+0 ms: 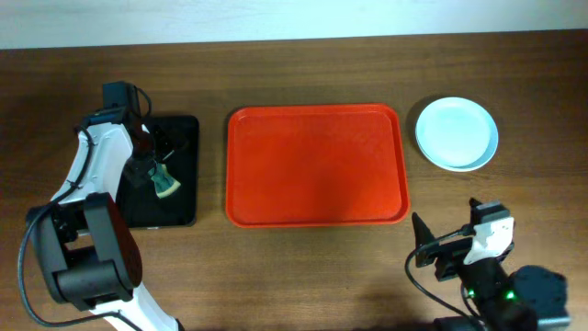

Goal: Clean dirty plates on tray and stack at the side

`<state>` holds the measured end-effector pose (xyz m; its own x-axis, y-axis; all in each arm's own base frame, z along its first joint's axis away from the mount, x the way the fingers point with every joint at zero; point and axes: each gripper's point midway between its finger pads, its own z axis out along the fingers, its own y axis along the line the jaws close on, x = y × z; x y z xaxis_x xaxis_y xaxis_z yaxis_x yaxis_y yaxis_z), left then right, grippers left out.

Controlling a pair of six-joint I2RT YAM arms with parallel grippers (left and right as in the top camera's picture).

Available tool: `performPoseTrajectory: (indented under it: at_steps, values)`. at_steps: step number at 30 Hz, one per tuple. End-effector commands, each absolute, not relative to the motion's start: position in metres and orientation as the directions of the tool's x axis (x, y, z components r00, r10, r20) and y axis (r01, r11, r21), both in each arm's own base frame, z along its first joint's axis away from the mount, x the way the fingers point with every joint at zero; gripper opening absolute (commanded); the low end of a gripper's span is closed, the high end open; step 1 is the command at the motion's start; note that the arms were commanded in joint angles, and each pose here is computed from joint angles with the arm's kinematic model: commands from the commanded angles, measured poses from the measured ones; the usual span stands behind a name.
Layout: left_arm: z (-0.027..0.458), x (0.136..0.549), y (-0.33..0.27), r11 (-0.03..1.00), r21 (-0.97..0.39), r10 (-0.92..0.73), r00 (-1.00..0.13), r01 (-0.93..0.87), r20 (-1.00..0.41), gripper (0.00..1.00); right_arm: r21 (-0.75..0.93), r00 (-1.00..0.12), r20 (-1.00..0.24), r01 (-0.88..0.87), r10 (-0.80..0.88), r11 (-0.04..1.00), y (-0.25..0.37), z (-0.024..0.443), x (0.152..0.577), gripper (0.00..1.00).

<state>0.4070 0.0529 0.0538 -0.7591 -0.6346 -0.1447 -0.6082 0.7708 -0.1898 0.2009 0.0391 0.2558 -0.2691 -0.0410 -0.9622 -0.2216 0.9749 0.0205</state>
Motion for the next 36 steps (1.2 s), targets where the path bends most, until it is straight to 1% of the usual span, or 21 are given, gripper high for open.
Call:
performPoseTrajectory:
  at_steps: [1,9,13,18,21,26,36]
  values:
    - [0.068,0.413,0.053,0.773,-0.211,-0.632,-0.754,-0.599,-0.177,0.99,0.002,-0.226,-0.973,-0.212,-0.047,0.977,0.038,0.23,0.208,0.99]
    - [0.068,0.413,0.053,0.773,-0.211,-0.632,-0.754,-0.599,-0.177,0.99,-0.037,0.01,-0.999,-0.207,-0.036,0.978,0.039,0.207,0.233,0.99]
    - [0.068,0.413,0.053,0.773,-0.211,-0.632,-0.754,-0.599,-0.177,0.99,-0.043,0.048,-0.998,-0.189,-0.034,0.981,0.036,0.196,0.24,0.98]
    - [0.068,0.413,0.053,0.773,-0.211,-0.632,-0.754,-0.599,-0.177,0.99,-0.039,0.021,-0.999,-0.149,-0.036,0.988,0.028,0.179,0.245,0.98]
    - [0.068,0.413,0.053,0.773,-0.211,-0.632,-0.754,-0.599,-0.177,0.99,-0.037,0.011,-0.999,-0.134,-0.036,0.99,0.026,0.176,0.245,0.99]
    - [0.068,0.413,0.053,0.773,-0.211,-0.632,-0.754,-0.599,-0.177,0.99,-0.033,-0.074,-0.997,-0.077,-0.039,0.997,0.016,0.156,0.246,0.98]
    - [0.068,0.413,0.053,0.773,-0.21,-0.632,-0.754,-0.599,-0.177,0.99,-0.033,-0.073,-0.997,-0.082,-0.039,0.996,0.017,0.156,0.245,0.99]
